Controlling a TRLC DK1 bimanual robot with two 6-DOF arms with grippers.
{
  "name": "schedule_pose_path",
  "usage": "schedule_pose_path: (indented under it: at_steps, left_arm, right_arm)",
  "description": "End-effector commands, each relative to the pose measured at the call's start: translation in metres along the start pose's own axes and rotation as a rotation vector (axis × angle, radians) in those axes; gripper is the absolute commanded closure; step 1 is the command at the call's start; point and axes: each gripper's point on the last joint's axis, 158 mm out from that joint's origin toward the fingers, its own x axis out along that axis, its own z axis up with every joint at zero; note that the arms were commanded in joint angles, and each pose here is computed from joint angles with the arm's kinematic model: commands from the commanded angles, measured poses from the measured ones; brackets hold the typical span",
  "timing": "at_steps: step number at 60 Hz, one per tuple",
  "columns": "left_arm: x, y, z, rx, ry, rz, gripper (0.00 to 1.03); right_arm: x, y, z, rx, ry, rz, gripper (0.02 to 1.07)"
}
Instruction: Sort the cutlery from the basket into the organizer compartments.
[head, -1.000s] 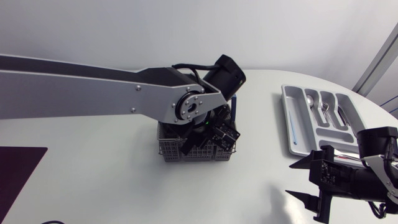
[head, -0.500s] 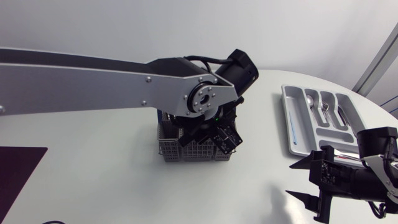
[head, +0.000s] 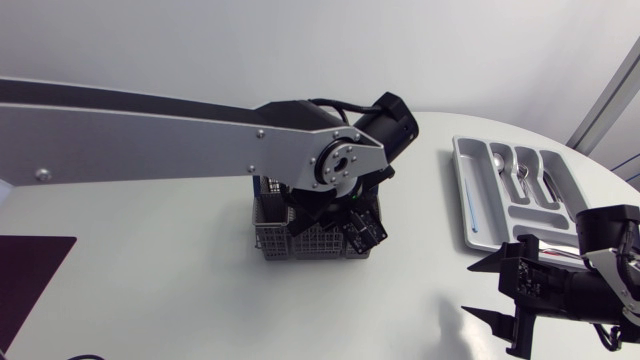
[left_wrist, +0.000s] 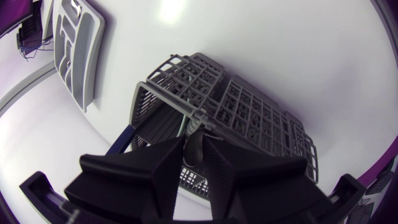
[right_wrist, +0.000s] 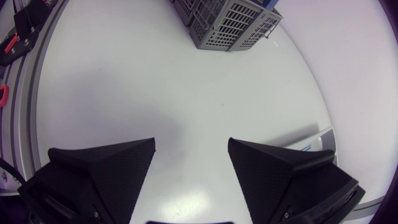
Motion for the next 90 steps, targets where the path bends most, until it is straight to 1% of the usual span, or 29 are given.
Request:
schedule_pose_path:
  at_steps: [1,18,28,34,42,47,57,75,81,90]
  left_arm:
    - [0.007,-0.003,-0.001,0.044,-0.002,-0.026,0.90]
    - [0.003,-0.009,-0.015,0.021,0.042,-0.047,0.91]
    - [-0.006,-0.009,-0.026,-0.029,0.076,-0.044,0.92]
    - [-0.009,-0.014,-0.030,-0.056,0.102,-0.061,0.94]
    - [-0.011,-0.020,-0.035,-0.091,0.128,-0.072,1.00]
    - [-0.014,-0.021,-0.039,-0.120,0.145,-0.072,1.00]
    - [-0.027,-0.022,-0.043,-0.151,0.149,-0.042,1.00]
    - [-0.056,-0.014,-0.054,-0.192,0.167,0.060,1.00]
    - [-0.073,-0.009,-0.061,-0.215,0.182,0.102,1.00]
    - [-0.097,-0.002,-0.068,-0.283,0.202,0.164,1.00]
  right_arm:
    - [0.003,0.008,-0.004,-0.005,0.002,0.017,0.22]
    - [0.001,0.007,-0.002,-0.009,-0.001,0.008,0.22]
    - [0.000,0.008,-0.001,-0.012,-0.002,0.009,0.22]
    - [-0.001,0.008,-0.001,-0.013,-0.003,0.007,0.22]
    - [-0.004,0.008,0.002,-0.019,-0.007,-0.001,0.22]
    - [-0.006,0.010,0.003,-0.019,-0.009,0.000,0.22]
    - [-0.008,0.014,0.005,-0.019,-0.011,0.000,0.22]
    - [-0.016,0.016,0.011,-0.018,-0.017,-0.014,0.22]
    - [-0.021,0.014,0.015,-0.015,-0.024,-0.027,0.22]
    - [-0.030,0.012,0.028,-0.001,-0.055,-0.060,0.22]
